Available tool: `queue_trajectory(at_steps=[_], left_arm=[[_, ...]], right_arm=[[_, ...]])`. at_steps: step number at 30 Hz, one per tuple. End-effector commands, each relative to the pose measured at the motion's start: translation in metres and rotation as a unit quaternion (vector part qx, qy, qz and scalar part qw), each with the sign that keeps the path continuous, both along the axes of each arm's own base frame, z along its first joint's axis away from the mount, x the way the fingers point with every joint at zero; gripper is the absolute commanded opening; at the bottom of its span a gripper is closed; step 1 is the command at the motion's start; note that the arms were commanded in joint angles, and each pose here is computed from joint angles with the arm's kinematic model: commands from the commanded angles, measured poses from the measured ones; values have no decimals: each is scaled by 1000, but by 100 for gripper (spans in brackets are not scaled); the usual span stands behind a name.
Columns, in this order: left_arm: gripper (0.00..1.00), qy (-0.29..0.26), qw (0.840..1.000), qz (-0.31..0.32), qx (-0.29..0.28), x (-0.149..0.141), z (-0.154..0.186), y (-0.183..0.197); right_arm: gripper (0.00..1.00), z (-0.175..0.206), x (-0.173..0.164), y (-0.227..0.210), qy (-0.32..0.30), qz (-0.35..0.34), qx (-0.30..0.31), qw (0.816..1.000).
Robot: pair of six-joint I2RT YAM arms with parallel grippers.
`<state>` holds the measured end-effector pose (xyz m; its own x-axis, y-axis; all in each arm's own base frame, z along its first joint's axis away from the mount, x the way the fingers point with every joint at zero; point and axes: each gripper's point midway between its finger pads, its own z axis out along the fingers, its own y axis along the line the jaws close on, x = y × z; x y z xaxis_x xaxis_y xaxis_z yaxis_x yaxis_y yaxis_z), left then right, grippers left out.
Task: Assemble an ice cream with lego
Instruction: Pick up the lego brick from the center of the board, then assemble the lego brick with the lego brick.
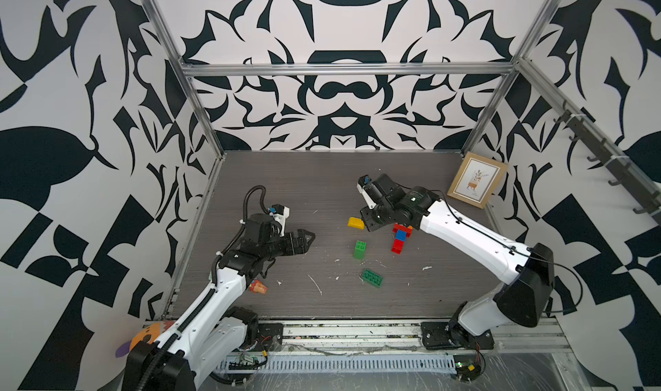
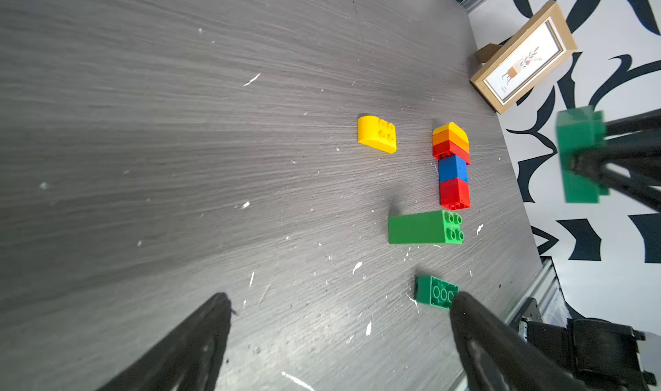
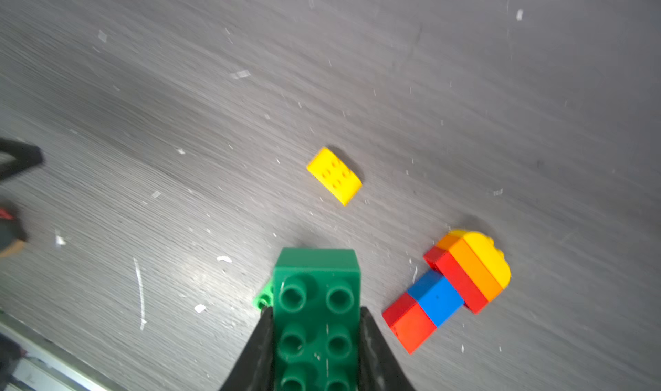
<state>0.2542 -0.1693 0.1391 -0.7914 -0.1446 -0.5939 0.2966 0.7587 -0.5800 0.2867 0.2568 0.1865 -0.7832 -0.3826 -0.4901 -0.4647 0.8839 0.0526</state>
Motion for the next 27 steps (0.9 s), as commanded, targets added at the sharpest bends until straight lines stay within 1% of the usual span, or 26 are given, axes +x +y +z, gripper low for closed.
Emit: queue_trajectory(at_steps=[1, 4, 7, 9, 14, 17, 22, 27], left_arm=[[99, -56, 998, -38, -15, 11, 5, -17], [99, -64, 996, -54, -12, 13, -6, -22], [99, -63, 996, -64, -1, 16, -17, -24], [99, -66, 995, -75, 2, 17, -21, -26], [99, -77, 993, -91, 6, 19, -28, -30], [99, -78, 992, -97, 1, 18, -31, -32], [99, -73, 993, -90, 7, 20, -37, -30], [99, -73, 994, -84, 14, 22, -38, -28]], right_arm=[[26, -23, -28, 15, 50, 61, -6, 997], [26, -26, -27, 15, 40, 95, -24, 994], [26, -31, -23, 13, 50, 81, -40, 995], [26, -36, -28, 20, 66, 92, -33, 993], [27, -46, -30, 20, 69, 117, -53, 989], [27, -47, -35, 26, 71, 158, -48, 984], [28, -53, -42, 31, 69, 223, -50, 971], [29, -55, -40, 32, 48, 268, -63, 960]])
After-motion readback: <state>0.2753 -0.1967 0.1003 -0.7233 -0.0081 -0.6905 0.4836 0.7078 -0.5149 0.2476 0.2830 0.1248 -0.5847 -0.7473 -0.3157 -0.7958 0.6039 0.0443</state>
